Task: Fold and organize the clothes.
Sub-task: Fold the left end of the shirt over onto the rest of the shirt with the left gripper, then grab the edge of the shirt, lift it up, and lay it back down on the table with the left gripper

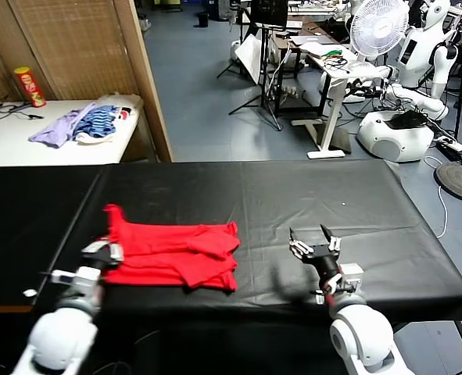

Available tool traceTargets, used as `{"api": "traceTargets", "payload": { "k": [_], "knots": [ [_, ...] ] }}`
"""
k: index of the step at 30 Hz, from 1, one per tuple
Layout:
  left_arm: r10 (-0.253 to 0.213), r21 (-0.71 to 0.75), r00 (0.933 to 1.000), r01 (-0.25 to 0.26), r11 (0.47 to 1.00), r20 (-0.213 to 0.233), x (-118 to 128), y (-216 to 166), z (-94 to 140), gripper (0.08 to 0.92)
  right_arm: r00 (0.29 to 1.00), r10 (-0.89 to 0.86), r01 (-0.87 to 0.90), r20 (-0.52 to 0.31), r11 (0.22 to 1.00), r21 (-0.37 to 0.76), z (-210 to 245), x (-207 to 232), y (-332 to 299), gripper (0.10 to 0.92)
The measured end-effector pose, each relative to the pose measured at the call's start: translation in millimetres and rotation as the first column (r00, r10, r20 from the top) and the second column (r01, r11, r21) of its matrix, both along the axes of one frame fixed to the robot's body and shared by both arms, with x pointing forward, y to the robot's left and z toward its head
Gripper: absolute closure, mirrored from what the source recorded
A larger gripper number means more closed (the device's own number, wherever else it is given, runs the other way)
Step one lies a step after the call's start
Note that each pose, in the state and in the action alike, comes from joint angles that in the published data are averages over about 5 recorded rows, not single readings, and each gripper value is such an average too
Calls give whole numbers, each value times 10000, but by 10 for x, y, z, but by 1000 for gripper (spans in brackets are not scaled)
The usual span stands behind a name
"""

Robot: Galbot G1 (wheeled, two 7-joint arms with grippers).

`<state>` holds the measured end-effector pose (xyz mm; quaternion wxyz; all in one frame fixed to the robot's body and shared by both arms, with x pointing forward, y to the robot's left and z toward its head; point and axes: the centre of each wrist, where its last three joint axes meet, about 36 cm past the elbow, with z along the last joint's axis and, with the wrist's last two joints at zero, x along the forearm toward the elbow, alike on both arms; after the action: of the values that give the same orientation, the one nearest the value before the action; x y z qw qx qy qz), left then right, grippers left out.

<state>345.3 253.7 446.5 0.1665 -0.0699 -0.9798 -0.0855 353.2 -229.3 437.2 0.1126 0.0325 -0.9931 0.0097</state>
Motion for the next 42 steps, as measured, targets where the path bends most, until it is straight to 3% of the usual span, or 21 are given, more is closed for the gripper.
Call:
{"api": "traceTargets", "payload": {
  "k": [3, 8, 18, 22, 26, 28, 33, 37, 42],
  "knots": [
    [-580, -1382, 9975, 518, 9890, -410, -9, -340, -17, 838, 9999, -97, 97, -28, 10000, -22, -11, -13, -13, 224],
    [-1207, -2500, 9917, 1058, 9624, -449, 17, -754, -67, 838, 9999, -154, 154, -72, 9999, -23, -36, -10, -3, 224],
    [-1088, -3315, 9929, 870, 9394, -477, 129, -1044, -189, 838, 9997, 152, -152, -166, 9999, -20, -99, 74, 76, 224],
    [-973, -3859, 9929, 638, 9203, -678, 126, -1105, -180, 811, 9987, 464, -464, -205, 9989, -7, -120, 121, 116, 224],
    [-715, -5090, 9909, 35, 8607, -1140, 169, -1128, -100, 638, 9954, 937, -934, -218, 9955, 130, -129, 169, 173, 224],
    [-609, -5719, 9914, -167, 8202, -1162, 209, -1128, -63, 520, 9915, 1283, -1277, -216, 9914, 278, -127, 194, 215, 224],
    [-127, -6080, 9985, -225, 7936, -535, 296, -1004, 18, 265, 9754, 2192, -2175, -222, 9740, 627, -124, 259, 387, 224],
    [149, -5668, 9998, -217, 8236, -166, 290, -756, 29, 206, 9568, 2890, -2862, -307, 9554, 729, -142, 319, 619, 224],
    [719, -4644, 9973, -696, 8829, -128, 255, -352, -95, 201, 9348, 3505, -3501, -574, 9365, 172, -235, 404, 964, 224]
  ]
}}
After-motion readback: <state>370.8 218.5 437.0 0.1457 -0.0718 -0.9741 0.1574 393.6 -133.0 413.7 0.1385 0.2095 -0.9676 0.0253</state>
